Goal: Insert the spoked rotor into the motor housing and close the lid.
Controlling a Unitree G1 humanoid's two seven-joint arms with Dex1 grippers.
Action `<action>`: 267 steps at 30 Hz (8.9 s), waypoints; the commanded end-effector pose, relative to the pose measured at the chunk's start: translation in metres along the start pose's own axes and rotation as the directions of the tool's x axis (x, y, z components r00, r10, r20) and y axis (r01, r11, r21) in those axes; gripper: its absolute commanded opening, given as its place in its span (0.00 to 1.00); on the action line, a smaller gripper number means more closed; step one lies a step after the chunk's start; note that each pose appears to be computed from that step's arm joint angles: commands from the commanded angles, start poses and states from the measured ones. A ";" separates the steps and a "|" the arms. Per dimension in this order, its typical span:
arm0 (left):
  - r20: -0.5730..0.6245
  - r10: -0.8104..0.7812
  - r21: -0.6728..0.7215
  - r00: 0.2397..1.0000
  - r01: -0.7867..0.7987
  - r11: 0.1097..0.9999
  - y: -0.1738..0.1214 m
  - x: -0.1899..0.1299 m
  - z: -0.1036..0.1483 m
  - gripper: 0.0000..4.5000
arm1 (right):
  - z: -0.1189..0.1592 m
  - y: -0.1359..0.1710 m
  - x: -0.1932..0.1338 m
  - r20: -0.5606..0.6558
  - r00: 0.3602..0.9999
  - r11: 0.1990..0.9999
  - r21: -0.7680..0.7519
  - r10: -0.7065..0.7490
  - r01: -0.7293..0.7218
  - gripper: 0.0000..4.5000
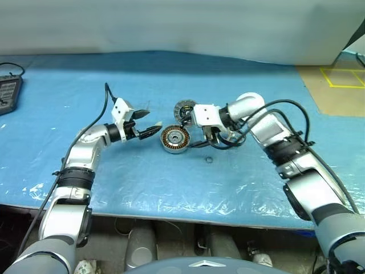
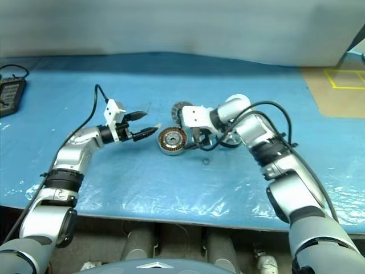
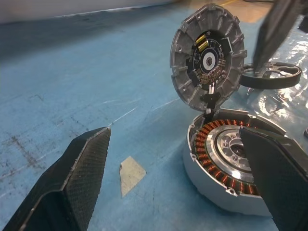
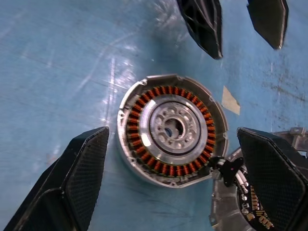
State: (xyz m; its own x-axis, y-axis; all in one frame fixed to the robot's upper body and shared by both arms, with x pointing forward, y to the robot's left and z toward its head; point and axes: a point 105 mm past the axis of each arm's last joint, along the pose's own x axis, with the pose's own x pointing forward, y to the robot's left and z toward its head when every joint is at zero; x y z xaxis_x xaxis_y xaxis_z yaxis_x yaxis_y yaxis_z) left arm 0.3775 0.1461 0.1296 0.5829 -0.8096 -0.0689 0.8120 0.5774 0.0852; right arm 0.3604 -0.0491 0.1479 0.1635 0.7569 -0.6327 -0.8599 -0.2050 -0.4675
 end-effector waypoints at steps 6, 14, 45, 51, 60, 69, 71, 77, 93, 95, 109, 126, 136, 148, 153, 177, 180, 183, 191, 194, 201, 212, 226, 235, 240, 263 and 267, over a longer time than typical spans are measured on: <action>0.026 0.012 0.042 1.000 -0.013 0.999 0.000 -0.010 0.012 1.00 | 0.010 0.000 0.013 0.018 0.998 0.993 -0.101 0.058 -0.056 0.99; -0.044 -0.031 0.065 0.999 0.034 0.997 -0.004 -0.029 0.006 1.00 | 0.010 0.014 0.035 0.046 0.992 0.990 -0.082 0.119 -0.115 0.99; -0.080 -0.033 0.061 0.996 0.037 0.997 -0.007 -0.035 -0.004 1.00 | 0.000 0.021 0.041 0.025 0.990 0.987 -0.073 0.142 -0.140 0.99; -0.081 -0.029 0.061 0.996 0.034 0.998 -0.007 -0.036 -0.005 1.00 | -0.009 0.020 0.045 0.003 0.992 0.991 -0.053 0.126 -0.126 0.99; -0.083 -0.018 0.059 0.996 0.023 0.998 -0.008 -0.038 -0.007 1.00 | -0.018 0.029 0.049 -0.022 0.984 0.983 -0.035 0.177 -0.178 0.87; -0.083 -0.003 0.063 0.997 0.008 0.998 -0.005 -0.040 -0.006 1.00 | -0.022 0.030 0.046 -0.057 0.984 0.981 -0.085 0.167 -0.172 0.44; -0.082 -0.003 0.063 0.997 0.008 0.998 -0.005 -0.040 -0.006 1.00 | -0.021 0.030 0.046 -0.054 0.984 0.980 -0.097 0.167 -0.172 0.44; -0.084 0.002 0.064 0.996 0.003 0.998 -0.003 -0.040 -0.006 1.00 | -0.017 0.031 0.041 -0.074 0.982 0.968 -0.169 0.172 -0.183 0.42; -0.089 0.037 0.059 0.995 -0.032 0.998 0.000 -0.047 -0.009 1.00 | 0.010 0.054 0.043 -0.070 0.960 0.904 -0.324 0.272 -0.279 0.42; -0.091 0.040 0.059 0.995 -0.035 0.998 0.000 -0.049 -0.010 1.00 | 0.014 0.056 0.044 -0.062 0.958 0.901 -0.326 0.281 -0.285 0.42; -0.096 0.045 0.054 0.994 -0.040 0.998 -0.003 -0.050 -0.012 1.00 | 0.011 0.065 0.050 -0.058 0.956 0.916 -0.273 0.289 -0.293 0.57; -0.094 -0.007 0.045 0.996 0.011 0.999 -0.006 -0.045 -0.010 1.00 | 0.031 0.028 -0.019 0.195 0.981 1.000 0.022 0.008 -0.012 0.99; -0.092 -0.032 0.028 0.995 0.035 0.999 -0.013 -0.047 -0.014 1.00 | -0.054 0.048 -0.031 0.087 0.953 0.876 0.425 -0.289 0.227 0.99; -0.095 -0.030 0.027 0.995 0.033 0.999 -0.012 -0.044 -0.016 1.00 | -0.058 0.081 -0.015 0.074 0.961 0.851 0.486 -0.267 0.199 0.99; -0.098 -0.028 0.029 0.995 0.031 0.999 -0.012 -0.044 -0.016 1.00 | -0.064 0.086 -0.020 0.052 0.964 0.843 0.500 -0.261 0.201 0.99; -0.109 -0.018 0.031 0.994 0.021 0.999 -0.011 -0.044 -0.018 1.00 | -0.074 0.098 -0.013 0.019 0.976 0.843 0.507 -0.218 0.179 0.40; -0.110 -0.015 0.031 0.994 0.018 0.999 -0.011 -0.045 -0.018 1.00 | -0.071 0.096 -0.010 0.027 0.976 0.846 0.504 -0.216 0.173 0.40; -0.111 -0.012 0.032 0.994 0.015 0.999 -0.010 -0.045 -0.018 1.00 | -0.072 0.097 -0.009 0.025 0.977 0.846 0.505 -0.210 0.169 0.40; -0.111 -0.010 0.033 0.994 0.013 0.999 -0.009 -0.046 -0.018 1.00 | -0.079 0.095 -0.011 -0.007 0.977 0.841 0.509 -0.212 0.186 0.12; -0.110 -0.014 0.032 0.994 0.018 0.999 -0.010 -0.046 -0.018 1.00 | -0.073 0.089 -0.015 0.022 0.972 0.838 0.513 -0.233 0.189 0.12; -0.111 -0.025 0.031 0.993 0.029 0.999 -0.011 -0.045 -0.018 1.00 | -0.020 0.048 -0.030 0.190 0.933 0.865 0.465 -0.306 0.189 0.12; -0.109 -0.019 0.032 0.994 0.023 0.999 -0.012 -0.044 -0.019 1.00 | 0.015 0.042 0.012 0.280 0.944 0.928 0.367 -0.174 0.062 0.12; -0.115 0.004 0.036 0.993 0.000 0.999 -0.010 -0.049 -0.021 1.00 | 0.019 0.040 0.042 0.290 0.947 0.934 0.355 -0.138 0.027 0.12; -0.115 0.015 0.036 0.993 -0.010 0.999 -0.009 -0.050 -0.022 1.00 | 0.014 0.046 0.049 0.280 0.953 0.931 0.364 -0.118 0.009 0.12; -0.119 0.018 0.034 0.993 -0.014 0.999 -0.009 -0.051 -0.023 1.00 | 0.013 0.049 0.052 0.275 0.955 0.932 0.364 -0.110 0.003 0.12; -0.114 0.020 0.036 0.993 -0.016 0.999 -0.009 -0.051 -0.022 1.00 | 0.007 0.054 0.058 0.262 0.961 0.928 0.372 -0.091 -0.014 0.43; -0.117 0.017 0.035 0.993 -0.013 0.999 -0.009 -0.053 -0.022 1.00 | 0.011 0.051 0.056 0.275 0.956 0.935 0.355 -0.104 0.000 0.73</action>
State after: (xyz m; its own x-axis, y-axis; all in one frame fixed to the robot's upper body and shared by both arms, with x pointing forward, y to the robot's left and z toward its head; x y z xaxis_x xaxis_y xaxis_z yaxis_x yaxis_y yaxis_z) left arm 0.3401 0.1834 0.0967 0.5900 -0.7796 -0.2100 0.8045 0.5896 0.0714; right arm 0.3215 -0.0133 0.0888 0.1159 0.9042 -0.4110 -0.9803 0.0376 -0.1937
